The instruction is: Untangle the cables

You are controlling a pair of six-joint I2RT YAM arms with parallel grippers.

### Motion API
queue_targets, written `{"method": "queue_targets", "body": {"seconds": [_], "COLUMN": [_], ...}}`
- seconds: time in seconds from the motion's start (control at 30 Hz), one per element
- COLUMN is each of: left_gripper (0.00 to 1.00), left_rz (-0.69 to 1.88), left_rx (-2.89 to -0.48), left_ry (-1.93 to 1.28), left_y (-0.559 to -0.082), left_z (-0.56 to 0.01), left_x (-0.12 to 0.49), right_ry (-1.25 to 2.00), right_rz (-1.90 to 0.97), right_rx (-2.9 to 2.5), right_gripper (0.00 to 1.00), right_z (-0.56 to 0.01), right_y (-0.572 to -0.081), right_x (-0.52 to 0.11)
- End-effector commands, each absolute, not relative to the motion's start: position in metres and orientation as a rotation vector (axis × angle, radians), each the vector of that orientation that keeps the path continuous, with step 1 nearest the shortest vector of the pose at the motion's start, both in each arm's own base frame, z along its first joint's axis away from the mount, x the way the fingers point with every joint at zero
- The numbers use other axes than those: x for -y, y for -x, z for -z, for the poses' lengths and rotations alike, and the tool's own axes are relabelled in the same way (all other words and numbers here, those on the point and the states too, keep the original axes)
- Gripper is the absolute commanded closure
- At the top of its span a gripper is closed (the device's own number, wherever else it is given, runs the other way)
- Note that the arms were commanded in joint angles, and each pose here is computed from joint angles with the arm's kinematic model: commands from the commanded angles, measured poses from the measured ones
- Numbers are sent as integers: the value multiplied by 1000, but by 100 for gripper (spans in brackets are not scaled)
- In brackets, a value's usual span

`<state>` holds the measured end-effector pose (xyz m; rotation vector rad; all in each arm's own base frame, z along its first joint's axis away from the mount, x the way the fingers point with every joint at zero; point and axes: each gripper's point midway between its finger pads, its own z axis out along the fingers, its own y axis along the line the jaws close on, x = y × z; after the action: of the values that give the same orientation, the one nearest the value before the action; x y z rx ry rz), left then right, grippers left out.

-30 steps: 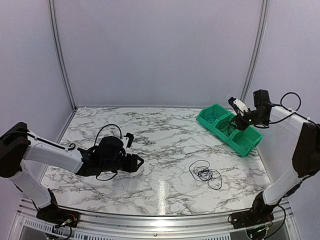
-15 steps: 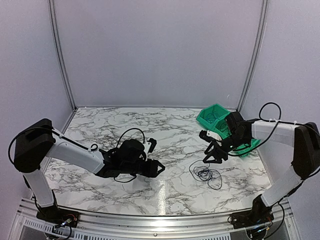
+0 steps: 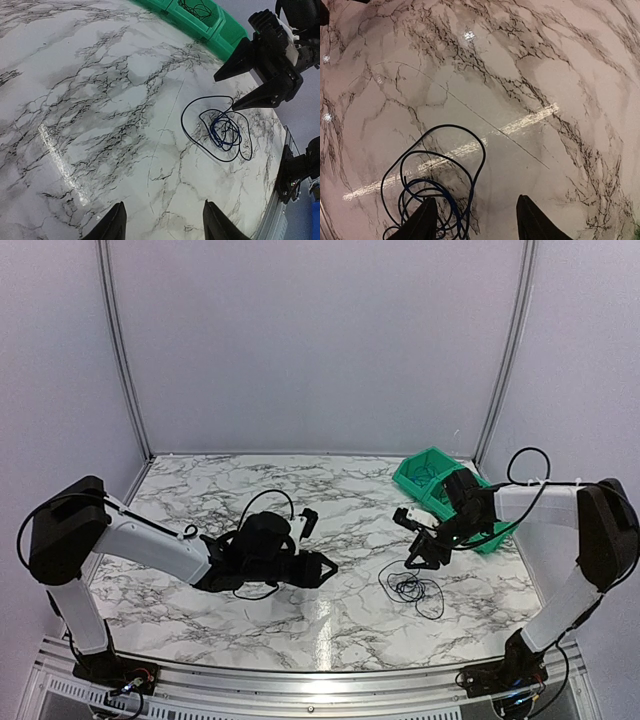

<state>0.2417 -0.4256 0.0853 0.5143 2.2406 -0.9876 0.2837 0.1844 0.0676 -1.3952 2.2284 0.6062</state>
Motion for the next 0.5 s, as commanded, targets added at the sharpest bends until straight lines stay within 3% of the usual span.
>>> {"method": "queue_targets", "body": {"seconds": [0.0,0.17,0.23,0.27,0.47], "left_gripper": [45,45,44,43,41], "left_rz": [1058,1071,1067,1068,1061], "left_rx": [-2190,-2152,-2135,-2126,-2080], "left_ry": [-554,-557,-552,-549,-538], "left_y": [-241,-245,-249,-250,-256], "left_z": [-96,-105,-109,-110,-119], "left_x": [442,448,451,453,469], "right_ry": [1371,1408,1402,1387,1349], "right_rz": [-540,-616,-619,-622,-741], "right_rx": [-2271,-2317,-2321,-2310,-2152], "right_gripper": [49,61,90,99,100], "right_z": [-55,-44,-45,-52,-112], "right_y": [-293,-281,-281,-284,-289], "right_x": [-180,-183,-184,-186,-216]}}
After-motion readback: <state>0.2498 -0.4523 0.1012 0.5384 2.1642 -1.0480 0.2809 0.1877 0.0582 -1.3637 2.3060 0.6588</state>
